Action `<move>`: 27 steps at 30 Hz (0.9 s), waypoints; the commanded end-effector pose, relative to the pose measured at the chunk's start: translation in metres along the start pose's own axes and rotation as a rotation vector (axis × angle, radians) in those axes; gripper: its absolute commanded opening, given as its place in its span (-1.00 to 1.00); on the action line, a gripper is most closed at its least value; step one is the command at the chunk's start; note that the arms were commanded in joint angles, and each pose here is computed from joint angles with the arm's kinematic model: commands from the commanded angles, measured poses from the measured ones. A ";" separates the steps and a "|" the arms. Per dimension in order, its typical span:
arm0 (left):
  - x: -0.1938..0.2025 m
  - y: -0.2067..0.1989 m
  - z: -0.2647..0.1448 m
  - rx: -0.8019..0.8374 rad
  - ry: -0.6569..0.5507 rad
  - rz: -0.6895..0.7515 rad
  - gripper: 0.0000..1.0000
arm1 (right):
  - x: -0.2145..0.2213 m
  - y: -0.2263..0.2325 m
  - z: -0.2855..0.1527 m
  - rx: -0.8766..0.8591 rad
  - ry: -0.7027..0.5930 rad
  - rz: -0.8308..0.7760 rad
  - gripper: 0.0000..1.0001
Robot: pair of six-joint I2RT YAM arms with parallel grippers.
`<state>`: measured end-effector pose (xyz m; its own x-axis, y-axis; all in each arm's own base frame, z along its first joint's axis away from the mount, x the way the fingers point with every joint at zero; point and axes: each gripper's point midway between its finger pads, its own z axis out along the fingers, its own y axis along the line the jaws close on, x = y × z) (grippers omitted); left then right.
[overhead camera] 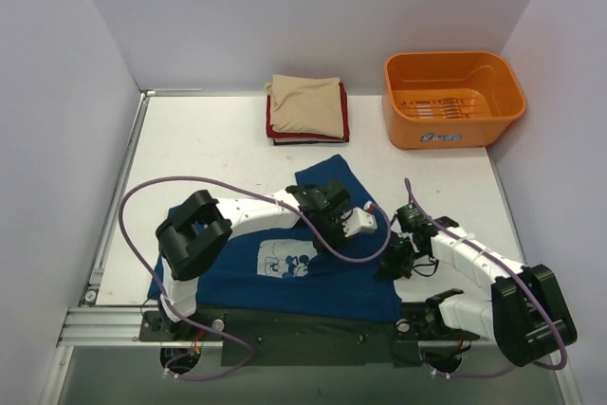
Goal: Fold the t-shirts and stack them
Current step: Fold the flattened tshirt in 1/3 of the way
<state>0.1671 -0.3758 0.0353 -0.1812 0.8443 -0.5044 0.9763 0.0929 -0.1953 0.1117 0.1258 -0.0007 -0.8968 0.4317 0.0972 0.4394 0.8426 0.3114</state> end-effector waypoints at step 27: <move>0.019 0.128 -0.122 -0.350 -0.101 -0.363 0.13 | -0.043 0.001 -0.087 0.195 -0.202 -0.228 -0.20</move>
<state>0.2623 -0.3070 0.0476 -0.4790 0.7455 -0.4634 0.8712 0.4683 -0.1472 0.1307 0.1060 0.0343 -0.9359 0.3518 -0.0181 0.3389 0.9131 0.2267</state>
